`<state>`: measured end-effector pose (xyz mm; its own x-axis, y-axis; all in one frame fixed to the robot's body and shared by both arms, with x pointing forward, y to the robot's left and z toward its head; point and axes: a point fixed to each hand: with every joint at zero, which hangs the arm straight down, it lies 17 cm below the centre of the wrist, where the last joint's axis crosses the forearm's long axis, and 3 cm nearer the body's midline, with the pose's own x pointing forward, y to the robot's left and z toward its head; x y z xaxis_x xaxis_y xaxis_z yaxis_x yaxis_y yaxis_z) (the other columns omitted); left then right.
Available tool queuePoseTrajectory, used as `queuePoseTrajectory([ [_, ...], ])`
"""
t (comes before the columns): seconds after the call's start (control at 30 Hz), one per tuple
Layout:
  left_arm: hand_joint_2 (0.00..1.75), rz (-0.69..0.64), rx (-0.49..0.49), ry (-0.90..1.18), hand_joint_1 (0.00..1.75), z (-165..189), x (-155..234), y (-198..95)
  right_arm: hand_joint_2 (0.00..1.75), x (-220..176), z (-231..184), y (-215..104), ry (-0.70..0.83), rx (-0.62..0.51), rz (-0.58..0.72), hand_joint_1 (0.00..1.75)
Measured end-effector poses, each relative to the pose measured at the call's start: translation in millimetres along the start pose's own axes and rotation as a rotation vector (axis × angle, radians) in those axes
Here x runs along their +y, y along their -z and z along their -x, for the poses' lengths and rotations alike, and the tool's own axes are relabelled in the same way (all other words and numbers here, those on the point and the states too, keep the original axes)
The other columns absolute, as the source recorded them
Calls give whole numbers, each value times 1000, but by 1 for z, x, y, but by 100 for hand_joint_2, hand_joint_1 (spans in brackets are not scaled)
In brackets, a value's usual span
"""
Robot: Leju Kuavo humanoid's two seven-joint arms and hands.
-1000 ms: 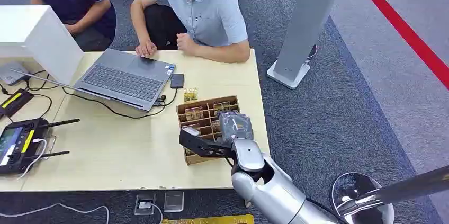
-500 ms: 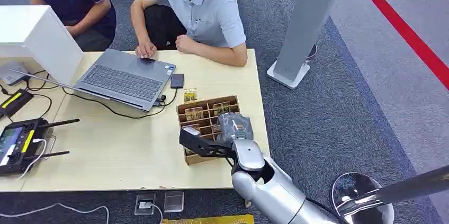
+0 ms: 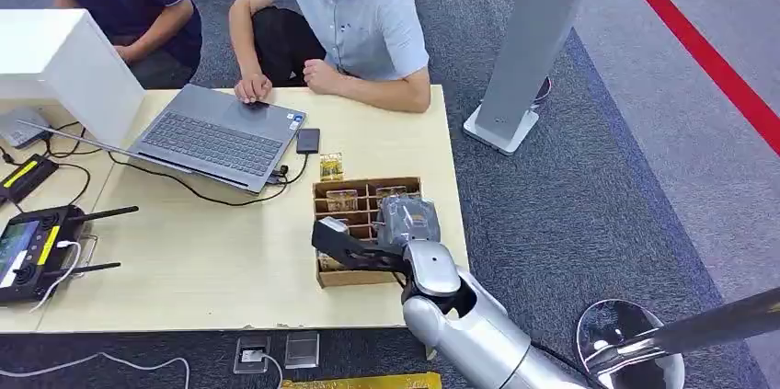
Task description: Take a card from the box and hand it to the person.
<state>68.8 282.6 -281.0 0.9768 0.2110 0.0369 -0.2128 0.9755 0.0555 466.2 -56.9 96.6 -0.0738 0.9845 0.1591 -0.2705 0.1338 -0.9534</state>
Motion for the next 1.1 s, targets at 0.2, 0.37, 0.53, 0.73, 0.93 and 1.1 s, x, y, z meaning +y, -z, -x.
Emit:
queuePoseTrajectory([
  [0.2, 0, -13, 0, 12, 0, 0, 2, 0, 175, -1, 0, 0, 2, 0, 2, 175],
  [0.37, 0, -17, -1, 12, 0, 0, 3, 0, 175, -1, -1, 0, 13, -1, 7, 175],
  [0.53, 0, -18, -3, 11, 0, 0, 3, 0, 175, -4, -2, 0, 36, -7, 20, 175],
  [0.73, 0, -7, -12, 10, 0, -2, 1, 0, 175, -44, -36, -5, 95, -167, 152, 175],
  [0.93, 0, 13, -35, 33, 0, -5, -3, 0, 175, -102, -110, -40, -49, -582, 345, 175],
  [1.1, 0, 14, -41, 42, 0, -5, -3, -1, 175, -116, -125, -50, -157, -662, 397, 175],
])
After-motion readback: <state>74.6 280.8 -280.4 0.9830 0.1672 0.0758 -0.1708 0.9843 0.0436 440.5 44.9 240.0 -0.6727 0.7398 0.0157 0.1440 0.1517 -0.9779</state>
